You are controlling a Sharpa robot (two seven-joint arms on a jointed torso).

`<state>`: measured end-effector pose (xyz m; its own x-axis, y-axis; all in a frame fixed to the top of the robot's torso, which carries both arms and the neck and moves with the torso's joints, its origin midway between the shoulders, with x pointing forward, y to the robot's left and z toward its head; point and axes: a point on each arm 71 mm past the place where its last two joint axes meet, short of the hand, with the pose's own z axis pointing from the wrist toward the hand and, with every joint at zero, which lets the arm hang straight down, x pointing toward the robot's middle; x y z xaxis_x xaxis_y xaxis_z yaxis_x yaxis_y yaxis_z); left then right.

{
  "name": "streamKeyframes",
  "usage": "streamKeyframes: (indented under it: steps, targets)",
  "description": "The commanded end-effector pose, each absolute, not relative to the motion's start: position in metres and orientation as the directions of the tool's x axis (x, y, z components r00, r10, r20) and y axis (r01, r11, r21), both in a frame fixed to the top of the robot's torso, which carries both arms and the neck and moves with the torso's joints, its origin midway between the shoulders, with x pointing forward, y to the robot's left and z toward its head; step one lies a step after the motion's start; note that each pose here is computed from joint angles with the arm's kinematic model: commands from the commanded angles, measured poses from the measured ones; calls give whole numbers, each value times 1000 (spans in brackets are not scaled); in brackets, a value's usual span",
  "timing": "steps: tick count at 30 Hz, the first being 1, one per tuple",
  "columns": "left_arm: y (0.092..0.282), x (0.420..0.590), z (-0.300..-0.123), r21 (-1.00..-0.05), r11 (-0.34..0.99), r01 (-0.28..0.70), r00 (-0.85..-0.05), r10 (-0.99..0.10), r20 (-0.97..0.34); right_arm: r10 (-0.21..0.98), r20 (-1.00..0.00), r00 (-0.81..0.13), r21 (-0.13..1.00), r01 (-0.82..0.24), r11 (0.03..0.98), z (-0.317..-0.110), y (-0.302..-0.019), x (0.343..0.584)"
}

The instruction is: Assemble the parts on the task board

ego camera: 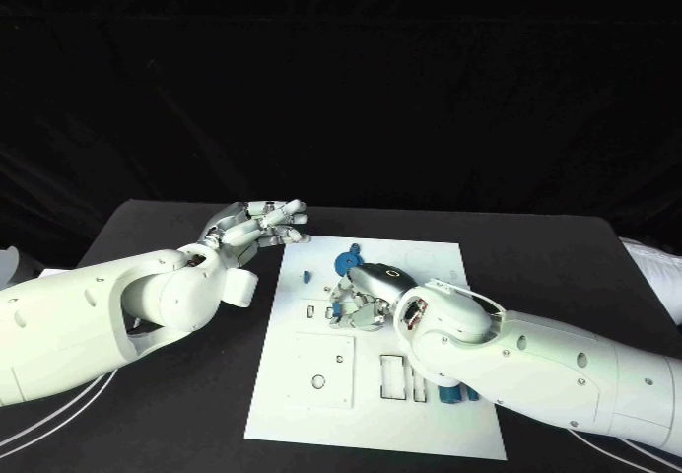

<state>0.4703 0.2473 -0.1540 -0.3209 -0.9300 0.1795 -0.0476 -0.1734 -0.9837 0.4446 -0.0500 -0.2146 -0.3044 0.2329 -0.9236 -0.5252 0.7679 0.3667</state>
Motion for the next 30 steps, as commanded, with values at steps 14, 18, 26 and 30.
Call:
streamKeyframes:
  steps: [14,18,26,30]
  targets:
    - [245,470,-153,-982,-184,-49,-340,-921,190,354,-906,-233,422,-571,704,-207,-52,436]
    - [247,471,-153,-982,-183,-50,-337,-922,189,404,-879,-252,465,-638,614,-199,-54,427]
    - [249,472,-155,-983,-177,-57,-330,-925,186,443,-839,-315,521,-698,491,-183,-66,415]
    - [247,472,-158,-983,-155,-95,-344,-922,178,460,-809,-366,569,-683,458,-170,-83,412]
